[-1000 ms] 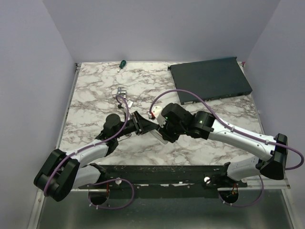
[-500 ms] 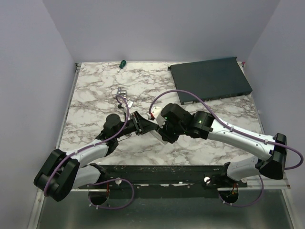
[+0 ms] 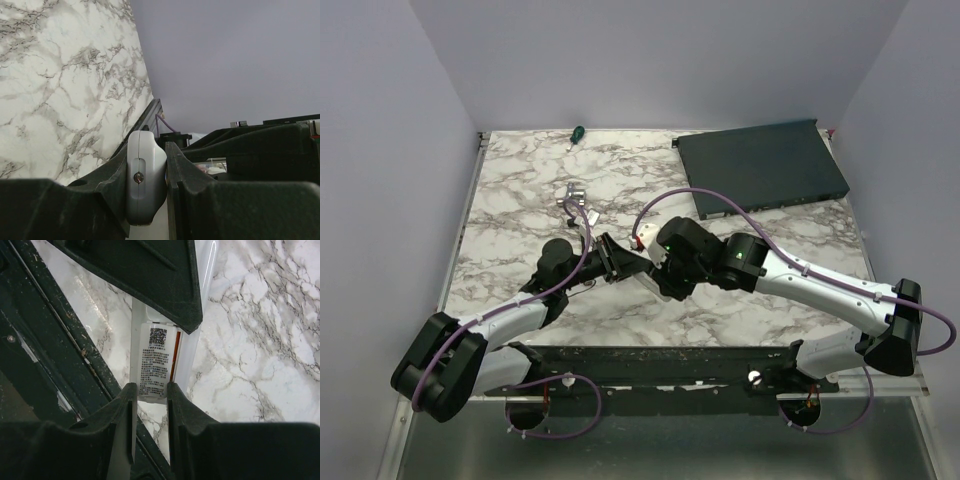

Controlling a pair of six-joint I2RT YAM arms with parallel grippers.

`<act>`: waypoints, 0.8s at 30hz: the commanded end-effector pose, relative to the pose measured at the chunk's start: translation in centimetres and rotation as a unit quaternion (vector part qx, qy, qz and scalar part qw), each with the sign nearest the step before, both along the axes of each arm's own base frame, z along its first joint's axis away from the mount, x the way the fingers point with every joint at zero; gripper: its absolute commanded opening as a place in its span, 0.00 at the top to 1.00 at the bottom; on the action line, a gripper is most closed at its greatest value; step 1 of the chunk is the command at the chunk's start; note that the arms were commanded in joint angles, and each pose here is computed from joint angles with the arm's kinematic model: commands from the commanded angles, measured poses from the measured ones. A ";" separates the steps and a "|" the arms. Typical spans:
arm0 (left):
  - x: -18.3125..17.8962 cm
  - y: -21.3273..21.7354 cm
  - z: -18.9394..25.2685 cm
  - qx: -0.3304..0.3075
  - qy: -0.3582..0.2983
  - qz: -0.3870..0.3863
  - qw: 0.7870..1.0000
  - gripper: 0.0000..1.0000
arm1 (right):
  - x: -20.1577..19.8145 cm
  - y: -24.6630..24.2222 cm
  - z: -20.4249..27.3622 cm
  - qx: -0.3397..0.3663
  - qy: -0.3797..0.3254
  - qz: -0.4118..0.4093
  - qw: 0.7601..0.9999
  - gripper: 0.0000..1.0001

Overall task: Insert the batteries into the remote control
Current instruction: Load the battery cover into the remote control.

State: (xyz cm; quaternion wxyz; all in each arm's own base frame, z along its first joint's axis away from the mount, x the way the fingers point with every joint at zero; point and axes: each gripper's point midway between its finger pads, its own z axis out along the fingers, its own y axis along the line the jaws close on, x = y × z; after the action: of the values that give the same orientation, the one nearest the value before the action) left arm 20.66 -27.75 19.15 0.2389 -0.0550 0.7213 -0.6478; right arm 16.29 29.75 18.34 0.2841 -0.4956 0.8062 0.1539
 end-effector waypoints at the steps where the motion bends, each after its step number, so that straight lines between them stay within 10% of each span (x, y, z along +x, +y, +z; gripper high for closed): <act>1: 0.0 -0.1 1.3 -0.008 -0.032 0.001 0.999 1.00 | 1.0 -0.4 0.7 -0.008 -0.020 -0.029 0.999 0.91; 24: 0.2 0.2 1.6 0.009 -0.049 0.012 0.999 1.00 | -0.8 0.5 -0.8 -0.025 0.035 0.015 0.999 0.91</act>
State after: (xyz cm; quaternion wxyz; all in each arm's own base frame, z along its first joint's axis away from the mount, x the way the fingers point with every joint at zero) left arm 20.66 -27.28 18.52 0.2567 -0.0480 0.7339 -0.6270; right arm 16.55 29.99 17.74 0.2690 -0.4913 0.8161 0.1418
